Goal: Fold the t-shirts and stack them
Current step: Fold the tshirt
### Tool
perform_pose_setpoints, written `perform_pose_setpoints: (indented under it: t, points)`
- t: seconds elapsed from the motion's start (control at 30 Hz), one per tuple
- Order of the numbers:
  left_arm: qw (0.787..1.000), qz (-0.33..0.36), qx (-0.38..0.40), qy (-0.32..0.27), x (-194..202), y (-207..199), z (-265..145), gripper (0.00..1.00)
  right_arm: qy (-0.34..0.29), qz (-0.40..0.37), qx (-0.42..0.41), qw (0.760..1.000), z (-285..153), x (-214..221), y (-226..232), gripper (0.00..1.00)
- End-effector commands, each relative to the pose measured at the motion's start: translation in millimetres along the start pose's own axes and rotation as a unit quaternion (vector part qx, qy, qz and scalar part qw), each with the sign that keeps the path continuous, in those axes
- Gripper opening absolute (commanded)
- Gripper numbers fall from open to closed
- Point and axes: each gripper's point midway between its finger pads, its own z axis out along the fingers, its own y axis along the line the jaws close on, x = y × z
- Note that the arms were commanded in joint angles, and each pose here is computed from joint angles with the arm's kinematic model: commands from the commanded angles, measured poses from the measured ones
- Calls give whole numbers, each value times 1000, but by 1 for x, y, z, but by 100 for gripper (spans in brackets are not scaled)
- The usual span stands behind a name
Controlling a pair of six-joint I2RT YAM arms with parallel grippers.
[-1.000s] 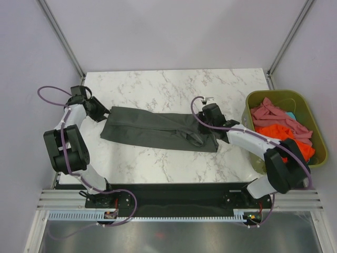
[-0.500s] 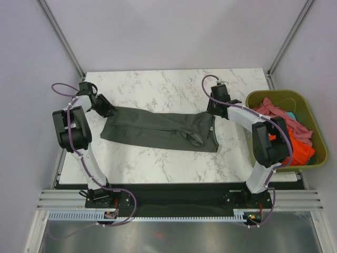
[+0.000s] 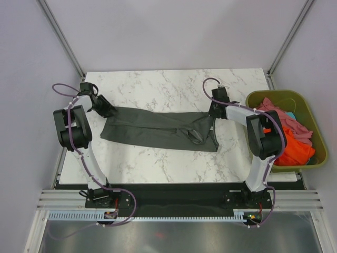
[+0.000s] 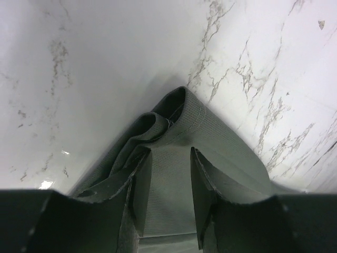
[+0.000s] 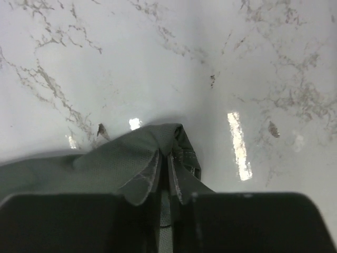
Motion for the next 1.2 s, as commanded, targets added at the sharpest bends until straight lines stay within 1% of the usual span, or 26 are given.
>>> perform_pose_setpoints:
  t: [0.0, 0.13, 0.17, 0.27, 0.37, 0.47, 0.53, 0.57, 0.63, 0.7, 0.73, 0.77, 0.8, 0.83, 0.87, 0.9, 0.93, 0.97, 1.03, 1.07, 1.13, 1.17]
  points:
    - [997, -14, -78, -27, -1, 36, 4, 44, -42, 47, 15, 998, 7, -11, -15, 6]
    - [993, -21, -108, -41, -3, 49, 1, 44, -86, 76, 23, 993, 2, -19, -25, 0]
    - [993, -21, -108, -40, -3, 49, 2, 44, -87, 79, 26, 993, 1, -15, -29, 0]
    - [993, -23, -110, -42, -4, 49, 1, 44, -112, 88, 19, 990, -5, -23, -29, 0]
    - [992, -27, -111, -44, -4, 49, 0, 44, -131, 84, -16, 988, -8, -36, -16, 0]
    - [994, -29, -92, -44, -8, 39, -2, 45, -146, 73, -47, 985, -7, -50, 0, 0]
    - [996, -26, -76, -47, -12, 28, -6, 46, -147, 66, -51, 986, -3, -55, 3, 1]
    - [997, -25, -61, -43, -13, 22, -8, 47, -155, 61, -54, 985, -4, -64, 8, 1]
    - [998, -13, -37, -46, -19, 8, -15, 48, -150, 53, -48, 986, 2, -65, 7, 2]
    - [999, 4, -12, -47, -24, -6, -22, 49, -153, 45, -48, 986, 1, -73, 11, 5]
    - [998, 12, -3, -54, -27, -12, -31, 49, -145, 40, -41, 988, 1, -71, 9, 7]
    - [998, 19, -2, -59, -27, -13, -35, 50, -149, 38, -46, 987, -6, -78, 12, 14]
    - [998, 28, -4, -64, -28, -13, -40, 55, -148, 32, -49, 987, -12, -81, 13, 17]
    - [996, 35, -6, -77, -32, -16, -50, 56, -138, 27, -45, 989, -17, -77, 11, 20]
    - [996, 43, -9, -81, -33, -15, -54, 57, -144, 24, -54, 988, -29, -85, 15, 26]
    - [995, 46, -11, -84, -32, -15, -58, 58, -139, 12, -66, 988, -36, -87, 19, 29]
    - [995, 48, -10, -84, -31, -15, -62, 59, -121, 4, -64, 991, -41, -80, 17, 32]
    - [995, 52, 0, -86, -29, -21, -70, 59, -125, -1, -77, 989, -53, -85, 21, 38]
    - [996, 53, 20, -70, -17, -26, -74, 58, -101, -19, -95, 990, -63, -78, 25, 43]
    - [995, 56, 36, -73, -14, -35, -84, 58, -95, -23, -103, 990, -70, -76, 28, 44]
    - [995, 64, 62, -49, 5, -43, -87, 57, -80, -42, -126, 988, -76, -68, 34, 46]
    - [994, 75, 77, -35, 17, -53, -88, 57, -62, -54, -170, 982, -84, -58, 48, 45]
